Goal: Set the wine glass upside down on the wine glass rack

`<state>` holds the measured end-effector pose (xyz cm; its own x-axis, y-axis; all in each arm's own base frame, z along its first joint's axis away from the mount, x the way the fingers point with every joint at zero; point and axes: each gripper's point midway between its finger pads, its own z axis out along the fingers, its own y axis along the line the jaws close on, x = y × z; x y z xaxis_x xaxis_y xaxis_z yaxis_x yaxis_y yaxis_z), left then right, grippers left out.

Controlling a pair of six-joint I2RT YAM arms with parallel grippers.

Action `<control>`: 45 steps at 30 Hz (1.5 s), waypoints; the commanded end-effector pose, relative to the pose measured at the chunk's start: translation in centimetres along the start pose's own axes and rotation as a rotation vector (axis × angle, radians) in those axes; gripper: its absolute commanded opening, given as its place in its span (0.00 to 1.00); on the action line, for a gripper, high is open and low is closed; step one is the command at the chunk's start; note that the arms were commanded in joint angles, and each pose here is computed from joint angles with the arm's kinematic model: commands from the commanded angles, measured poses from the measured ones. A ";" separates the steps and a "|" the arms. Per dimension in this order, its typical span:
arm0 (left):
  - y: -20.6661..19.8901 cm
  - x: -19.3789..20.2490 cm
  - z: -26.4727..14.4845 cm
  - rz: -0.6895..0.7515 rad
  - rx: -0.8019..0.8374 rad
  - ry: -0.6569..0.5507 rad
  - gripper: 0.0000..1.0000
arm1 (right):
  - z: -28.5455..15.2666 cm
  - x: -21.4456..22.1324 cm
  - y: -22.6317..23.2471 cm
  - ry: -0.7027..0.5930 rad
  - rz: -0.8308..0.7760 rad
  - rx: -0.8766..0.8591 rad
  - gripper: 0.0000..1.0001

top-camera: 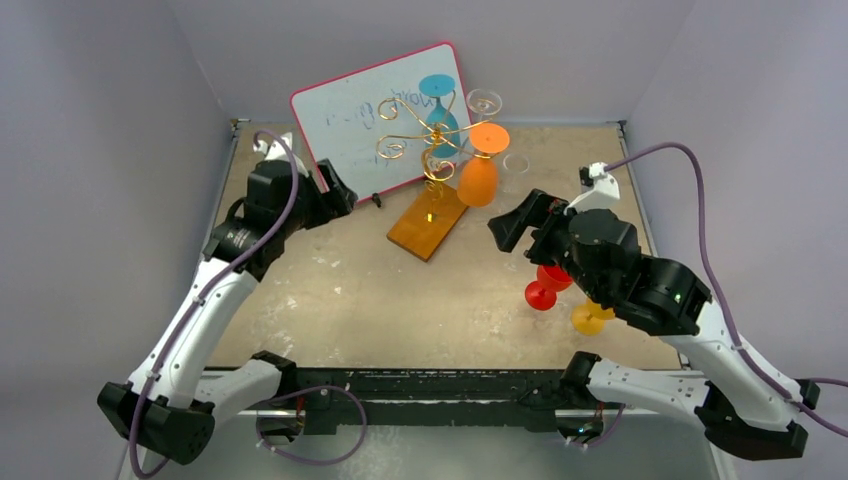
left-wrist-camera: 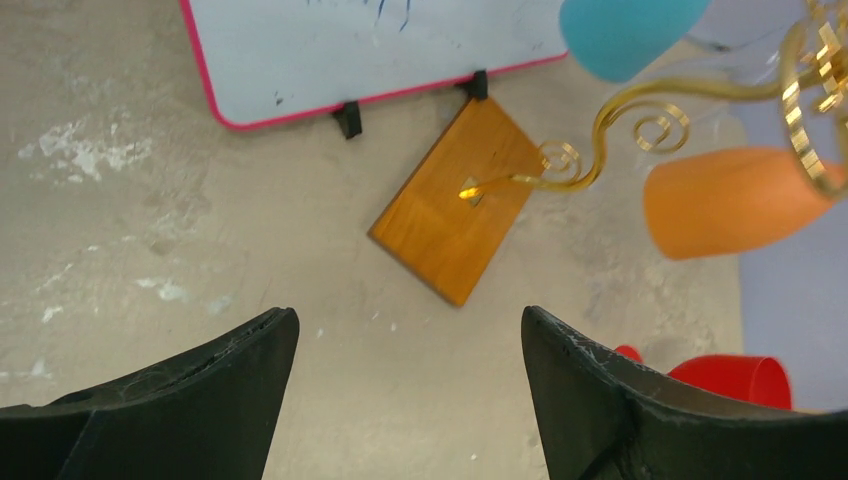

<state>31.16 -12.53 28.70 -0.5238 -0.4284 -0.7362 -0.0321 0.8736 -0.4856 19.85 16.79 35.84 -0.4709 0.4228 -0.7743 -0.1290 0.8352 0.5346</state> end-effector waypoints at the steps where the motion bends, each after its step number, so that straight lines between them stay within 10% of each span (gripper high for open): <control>1: 0.4 0.9 -0.8 0.110 0.077 -0.040 0.83 | -0.4 0.1 -3.5 -0.037 0.105 0.179 1.00; 18: 2.5 6.7 0.2 0.270 0.170 0.038 0.91 | 2.2 6.9 -10.6 0.054 0.071 0.554 0.59; 45: 3.3 6.7 0.0 0.274 0.150 -0.002 0.88 | 5.9 7.4 -18.4 0.076 -0.084 0.781 0.45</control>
<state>26.83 -12.72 20.75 -0.5536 -0.1765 -0.8139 0.2205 0.9113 -0.3476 23.22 6.84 18.13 -0.5623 0.3732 -0.7380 0.4819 0.8731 0.0743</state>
